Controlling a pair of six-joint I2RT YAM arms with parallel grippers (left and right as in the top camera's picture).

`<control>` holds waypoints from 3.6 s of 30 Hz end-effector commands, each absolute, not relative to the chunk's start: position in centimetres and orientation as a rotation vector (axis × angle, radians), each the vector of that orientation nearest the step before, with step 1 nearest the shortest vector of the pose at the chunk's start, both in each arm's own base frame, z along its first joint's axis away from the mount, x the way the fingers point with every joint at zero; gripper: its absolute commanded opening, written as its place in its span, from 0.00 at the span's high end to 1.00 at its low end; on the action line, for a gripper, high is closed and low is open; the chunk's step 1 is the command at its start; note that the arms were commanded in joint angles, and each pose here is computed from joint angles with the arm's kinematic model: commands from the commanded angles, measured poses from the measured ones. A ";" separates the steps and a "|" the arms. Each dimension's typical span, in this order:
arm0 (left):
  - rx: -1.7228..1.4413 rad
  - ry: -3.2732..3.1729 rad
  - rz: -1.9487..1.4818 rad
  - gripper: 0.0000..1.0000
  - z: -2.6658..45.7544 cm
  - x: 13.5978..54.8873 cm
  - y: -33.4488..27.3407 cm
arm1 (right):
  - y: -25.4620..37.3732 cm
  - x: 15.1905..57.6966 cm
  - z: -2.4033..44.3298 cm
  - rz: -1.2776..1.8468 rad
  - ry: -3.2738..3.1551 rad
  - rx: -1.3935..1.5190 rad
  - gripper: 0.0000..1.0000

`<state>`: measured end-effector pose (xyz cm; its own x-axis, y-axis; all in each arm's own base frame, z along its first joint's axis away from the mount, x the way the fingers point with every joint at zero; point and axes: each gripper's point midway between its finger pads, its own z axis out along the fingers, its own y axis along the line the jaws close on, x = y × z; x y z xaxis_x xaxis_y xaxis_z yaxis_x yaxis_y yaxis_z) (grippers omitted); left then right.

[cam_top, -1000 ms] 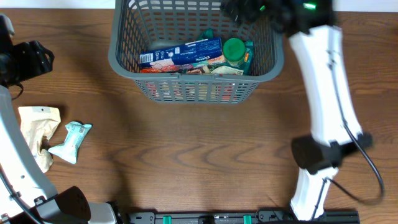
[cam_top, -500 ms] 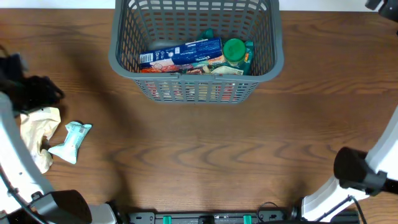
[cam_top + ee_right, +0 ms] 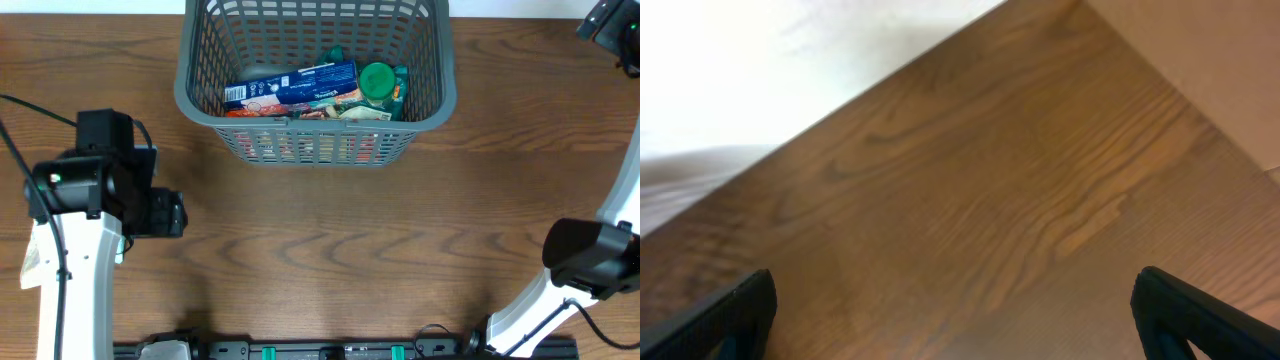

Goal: Pack container
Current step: 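Reach the left gripper to the mint-green packet and grasp it, then carry the mint-green packet into the basket with the left gripper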

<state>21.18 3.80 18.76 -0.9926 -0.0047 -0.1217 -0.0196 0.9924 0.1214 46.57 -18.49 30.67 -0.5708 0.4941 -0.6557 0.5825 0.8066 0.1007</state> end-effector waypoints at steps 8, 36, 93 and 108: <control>0.460 3.130 0.329 0.02 13.9 20.2 6.1 | -19.3 48.0 27.6 -0.191 2.317 0.776 0.01; 0.271 3.216 0.232 0.01 3.7 25.3 15.6 | -19.3 48.0 27.6 -0.221 2.341 0.713 0.01; 0.745 2.106 0.236 0.94 39.7 42.7 -7.0 | -18.1 46.2 26.0 -0.193 2.462 0.680 0.01; 1.193 2.123 0.306 0.94 24.4 53.9 -12.2 | -18.0 45.9 25.8 -0.194 2.481 0.680 0.01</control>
